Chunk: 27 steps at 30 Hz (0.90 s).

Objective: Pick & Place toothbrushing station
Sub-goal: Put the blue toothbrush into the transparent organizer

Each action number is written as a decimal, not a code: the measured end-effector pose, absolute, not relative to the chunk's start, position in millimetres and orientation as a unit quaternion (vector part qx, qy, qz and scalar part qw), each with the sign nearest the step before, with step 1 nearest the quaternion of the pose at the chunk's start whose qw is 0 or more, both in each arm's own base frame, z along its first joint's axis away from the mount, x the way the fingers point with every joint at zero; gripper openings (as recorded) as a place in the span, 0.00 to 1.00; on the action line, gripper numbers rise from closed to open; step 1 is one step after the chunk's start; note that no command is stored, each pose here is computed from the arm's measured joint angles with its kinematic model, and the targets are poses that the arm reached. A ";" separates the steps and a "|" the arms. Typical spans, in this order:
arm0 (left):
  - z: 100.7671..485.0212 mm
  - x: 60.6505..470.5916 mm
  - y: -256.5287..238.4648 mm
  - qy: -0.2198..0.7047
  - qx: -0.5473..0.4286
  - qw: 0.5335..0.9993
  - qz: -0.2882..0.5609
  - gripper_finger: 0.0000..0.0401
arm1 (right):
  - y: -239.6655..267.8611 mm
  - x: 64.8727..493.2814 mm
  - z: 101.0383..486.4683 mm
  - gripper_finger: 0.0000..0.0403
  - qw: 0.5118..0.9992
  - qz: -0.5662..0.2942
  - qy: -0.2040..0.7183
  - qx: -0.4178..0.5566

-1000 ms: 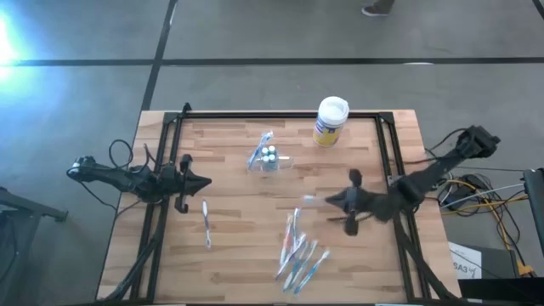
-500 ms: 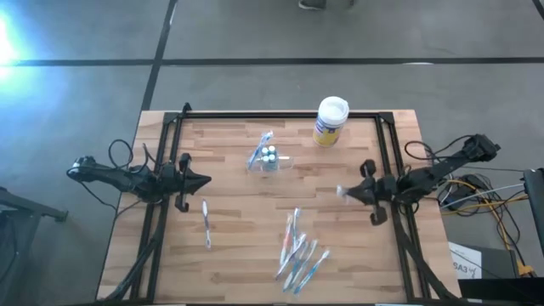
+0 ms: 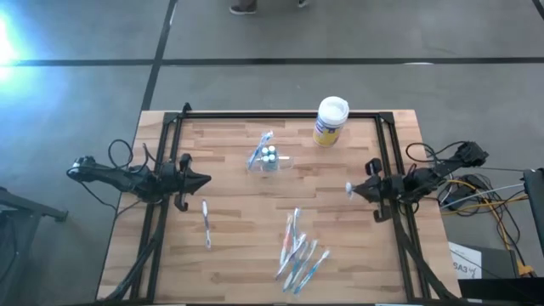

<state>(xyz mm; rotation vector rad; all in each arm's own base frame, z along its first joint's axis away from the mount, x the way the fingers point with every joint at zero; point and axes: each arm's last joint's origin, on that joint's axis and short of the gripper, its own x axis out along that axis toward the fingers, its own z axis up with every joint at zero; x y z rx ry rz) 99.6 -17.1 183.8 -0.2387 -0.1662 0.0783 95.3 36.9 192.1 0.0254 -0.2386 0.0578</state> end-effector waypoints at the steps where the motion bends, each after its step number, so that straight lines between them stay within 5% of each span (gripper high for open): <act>1: 183.8 99.6 -17.1 -0.083 -0.123 0.988 0.039 0.03 | 36.8 95.2 192.5 0.02 0.992 0.028 -0.121 0.010; 14: 181.7 99.8 -15.0 -0.079 -0.123 0.986 0.077 0.04 | 36.8 95.4 194.2 0.02 0.991 0.023 -0.129 -0.024; 19: 180.4 100.2 -15.0 -0.073 -0.121 0.987 0.080 0.03 | 29.0 96.4 208.3 0.02 0.981 -0.019 -0.193 -0.029; 27: 179.9 100.2 -14.0 -0.072 -0.118 0.985 0.100 0.02 | 15.1 123.9 236.2 0.02 0.986 -0.016 -0.160 -0.045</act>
